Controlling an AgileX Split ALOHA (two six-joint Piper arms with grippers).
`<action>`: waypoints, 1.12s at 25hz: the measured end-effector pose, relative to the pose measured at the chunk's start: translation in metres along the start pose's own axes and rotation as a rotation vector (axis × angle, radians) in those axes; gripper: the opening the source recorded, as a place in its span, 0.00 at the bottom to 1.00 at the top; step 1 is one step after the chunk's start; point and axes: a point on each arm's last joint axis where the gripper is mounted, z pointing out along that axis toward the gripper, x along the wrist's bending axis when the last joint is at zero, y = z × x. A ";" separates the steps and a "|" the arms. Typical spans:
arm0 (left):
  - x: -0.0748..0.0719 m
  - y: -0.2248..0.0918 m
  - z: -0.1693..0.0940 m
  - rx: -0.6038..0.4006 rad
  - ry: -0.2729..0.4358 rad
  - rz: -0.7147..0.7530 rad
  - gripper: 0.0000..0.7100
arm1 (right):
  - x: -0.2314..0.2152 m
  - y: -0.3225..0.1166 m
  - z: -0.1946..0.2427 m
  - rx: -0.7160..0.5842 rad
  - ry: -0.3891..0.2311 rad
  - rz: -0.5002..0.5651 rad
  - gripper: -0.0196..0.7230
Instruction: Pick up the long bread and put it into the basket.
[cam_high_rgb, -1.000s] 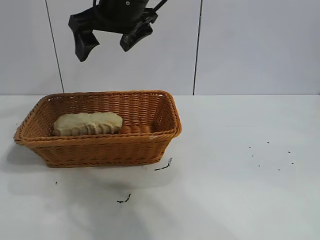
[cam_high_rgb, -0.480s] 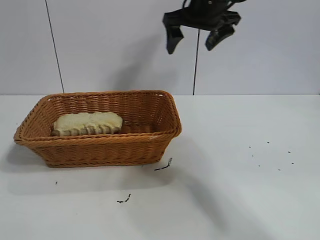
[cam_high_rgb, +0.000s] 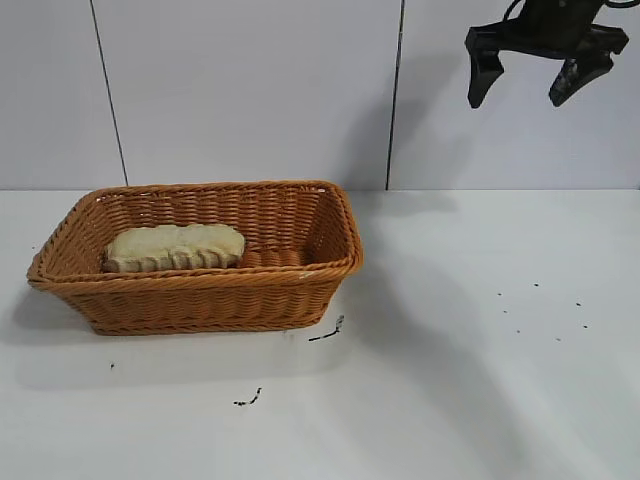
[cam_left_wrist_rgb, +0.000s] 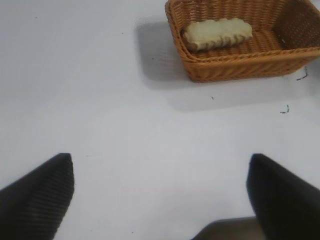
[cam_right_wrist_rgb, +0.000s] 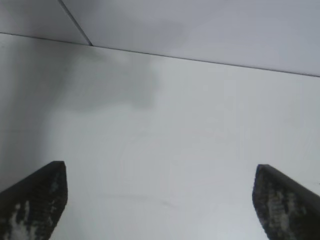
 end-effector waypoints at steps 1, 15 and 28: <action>0.000 0.000 0.000 0.000 0.000 0.000 0.97 | 0.000 -0.001 -0.005 -0.006 -0.001 0.001 0.95; 0.000 0.000 0.000 0.000 0.000 0.000 0.97 | 0.016 -0.127 -0.100 0.133 0.053 0.017 0.95; 0.000 0.000 0.000 0.000 0.000 0.000 0.97 | 0.034 -0.330 -0.132 0.075 0.045 0.019 0.95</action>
